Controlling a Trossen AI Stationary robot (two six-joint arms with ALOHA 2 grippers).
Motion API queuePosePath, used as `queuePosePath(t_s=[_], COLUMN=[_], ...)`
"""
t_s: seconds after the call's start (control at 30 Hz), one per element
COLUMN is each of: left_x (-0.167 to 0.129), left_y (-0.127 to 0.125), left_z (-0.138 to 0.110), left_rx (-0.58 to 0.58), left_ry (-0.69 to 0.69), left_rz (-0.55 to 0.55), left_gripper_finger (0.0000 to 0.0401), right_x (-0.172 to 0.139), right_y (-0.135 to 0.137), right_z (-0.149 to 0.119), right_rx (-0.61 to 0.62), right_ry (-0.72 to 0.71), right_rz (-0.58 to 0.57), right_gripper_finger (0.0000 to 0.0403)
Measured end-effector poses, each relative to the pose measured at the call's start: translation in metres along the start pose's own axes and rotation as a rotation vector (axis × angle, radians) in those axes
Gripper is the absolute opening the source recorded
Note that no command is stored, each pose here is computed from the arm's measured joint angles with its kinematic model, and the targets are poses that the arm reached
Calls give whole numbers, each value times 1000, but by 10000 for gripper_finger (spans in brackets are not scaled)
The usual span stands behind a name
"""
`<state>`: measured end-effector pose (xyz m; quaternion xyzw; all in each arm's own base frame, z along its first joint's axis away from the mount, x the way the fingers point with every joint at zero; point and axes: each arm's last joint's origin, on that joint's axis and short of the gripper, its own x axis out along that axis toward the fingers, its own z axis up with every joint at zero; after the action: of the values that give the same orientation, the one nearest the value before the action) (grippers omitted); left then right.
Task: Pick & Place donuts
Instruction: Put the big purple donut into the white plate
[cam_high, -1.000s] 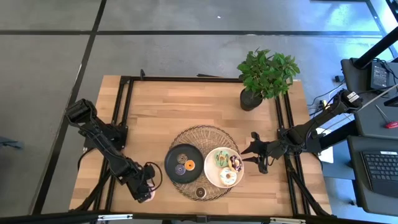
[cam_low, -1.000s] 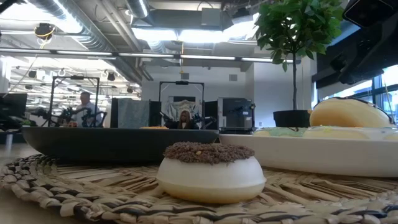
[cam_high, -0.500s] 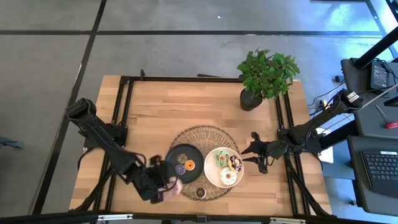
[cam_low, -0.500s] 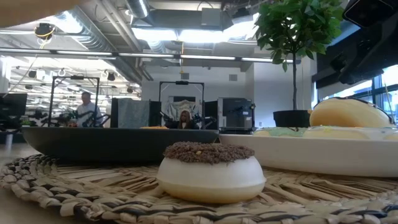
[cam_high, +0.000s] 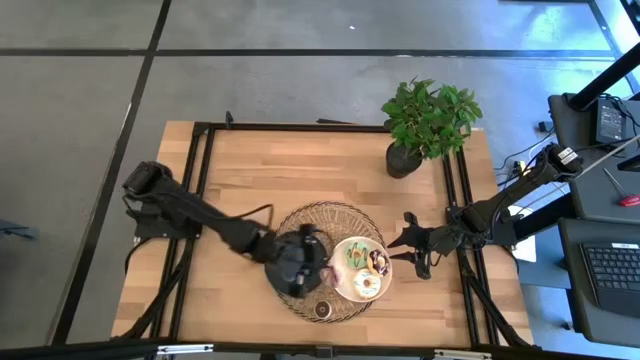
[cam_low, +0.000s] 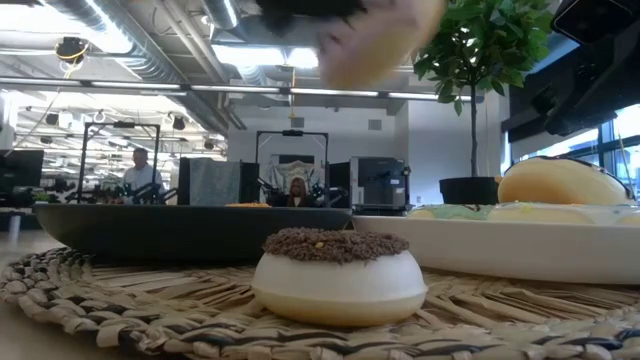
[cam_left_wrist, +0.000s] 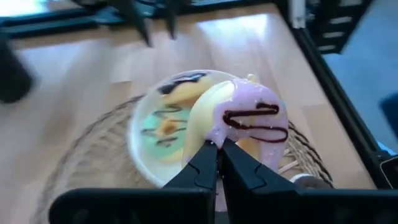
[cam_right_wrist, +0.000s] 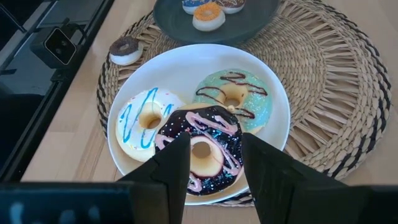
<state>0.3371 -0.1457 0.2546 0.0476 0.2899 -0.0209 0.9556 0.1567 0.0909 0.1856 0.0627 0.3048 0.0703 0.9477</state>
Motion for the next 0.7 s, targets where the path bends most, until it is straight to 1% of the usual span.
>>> queuePosePath(t_s=[0.17,0.3,0.47,0.6,0.7], left_x=[50,78,94,97,97], left_y=[19,33,42,45,45], left_z=[-8,-20,-30,-33,-34], left_rx=[21,4,-16,-72,-89], left_ry=[-31,-20,15,36,46], left_rz=[-170,-215,-242,-277,-276], left_gripper_finger=[5,5,5,6,6], right_x=[0,0,0,0,0], right_y=[0,0,0,0,-1], right_z=[0,0,0,0,0], right_rx=[-5,-8,-9,-28,-28], right_ry=[1,1,1,4,-2], right_rz=[0,0,0,-2,-18], right_gripper_finger=[145,145,145,145,145])
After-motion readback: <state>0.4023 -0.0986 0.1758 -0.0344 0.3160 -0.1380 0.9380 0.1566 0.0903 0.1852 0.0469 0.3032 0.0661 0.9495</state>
